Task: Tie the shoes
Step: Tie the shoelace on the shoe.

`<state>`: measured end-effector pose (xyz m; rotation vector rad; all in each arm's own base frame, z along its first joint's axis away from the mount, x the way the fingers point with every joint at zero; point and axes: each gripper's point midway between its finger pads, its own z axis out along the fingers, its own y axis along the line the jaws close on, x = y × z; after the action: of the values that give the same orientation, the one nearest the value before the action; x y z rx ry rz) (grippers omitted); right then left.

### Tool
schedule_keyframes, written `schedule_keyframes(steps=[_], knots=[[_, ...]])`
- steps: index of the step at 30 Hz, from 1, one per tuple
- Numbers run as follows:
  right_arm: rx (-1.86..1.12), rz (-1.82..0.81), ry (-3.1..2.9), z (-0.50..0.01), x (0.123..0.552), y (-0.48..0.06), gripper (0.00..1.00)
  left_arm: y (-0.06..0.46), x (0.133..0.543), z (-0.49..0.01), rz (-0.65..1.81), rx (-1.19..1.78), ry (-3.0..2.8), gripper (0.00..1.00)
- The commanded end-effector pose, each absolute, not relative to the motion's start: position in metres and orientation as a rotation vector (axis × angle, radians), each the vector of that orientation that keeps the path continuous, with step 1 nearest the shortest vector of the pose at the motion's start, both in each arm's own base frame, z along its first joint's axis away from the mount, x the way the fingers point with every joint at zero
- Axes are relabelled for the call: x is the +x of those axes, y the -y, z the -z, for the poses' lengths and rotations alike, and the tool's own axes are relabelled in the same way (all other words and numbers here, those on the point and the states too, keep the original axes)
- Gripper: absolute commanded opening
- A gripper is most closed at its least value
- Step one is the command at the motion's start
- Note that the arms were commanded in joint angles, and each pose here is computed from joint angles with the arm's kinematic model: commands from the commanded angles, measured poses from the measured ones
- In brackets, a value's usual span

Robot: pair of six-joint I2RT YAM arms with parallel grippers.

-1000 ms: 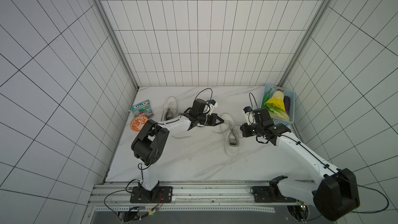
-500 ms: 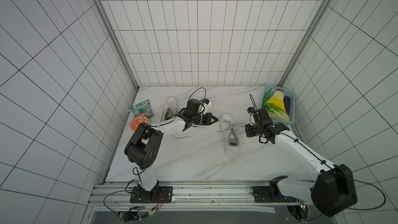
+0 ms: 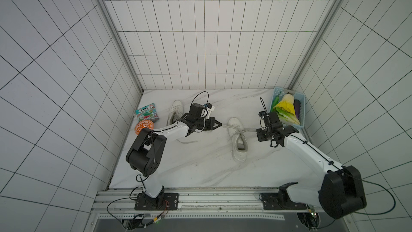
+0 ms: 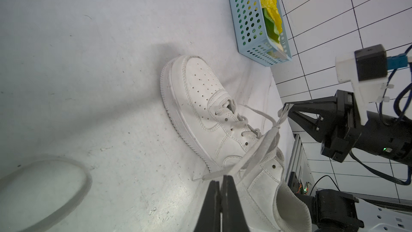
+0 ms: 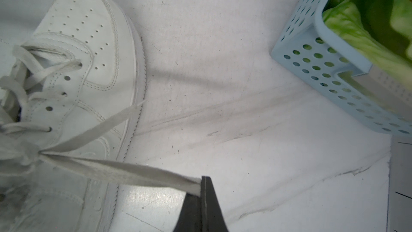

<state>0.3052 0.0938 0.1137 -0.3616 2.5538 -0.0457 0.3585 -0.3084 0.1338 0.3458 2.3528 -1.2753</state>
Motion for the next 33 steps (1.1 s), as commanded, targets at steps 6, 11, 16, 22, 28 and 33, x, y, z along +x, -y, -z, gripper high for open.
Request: schedule_keyframes(steps=[6, 11, 16, 22, 28, 33], knots=[[-0.300, 0.161, -2.592, -0.107, 0.306, -0.066, 0.00, 0.291, 0.367, -0.138, 1.234, 0.320, -2.326, 0.00], [-0.301, 0.131, -2.595, -0.106, 0.306, -0.069, 0.00, 0.291, 0.367, -0.139, 1.239, 0.321, -2.324, 0.00], [-0.358, -0.036, -2.557, -0.113, 0.307, -0.091, 0.00, 0.293, 0.366, -0.140, 1.260, 0.332, -2.312, 0.00], [-0.368, -0.235, -2.494, -0.132, 0.302, -0.114, 0.00, 0.298, 0.361, -0.158, 1.311, 0.371, -2.233, 0.20], [-0.342, -0.315, -2.486, -0.138, 0.295, -0.121, 0.00, 0.325, 0.345, -0.153, 1.303, 0.475, -2.270, 0.39], [-0.343, -0.330, -2.492, -0.137, 0.294, -0.123, 0.00, 0.351, 0.350, -0.133, 1.353, 0.467, -2.340, 0.41]])
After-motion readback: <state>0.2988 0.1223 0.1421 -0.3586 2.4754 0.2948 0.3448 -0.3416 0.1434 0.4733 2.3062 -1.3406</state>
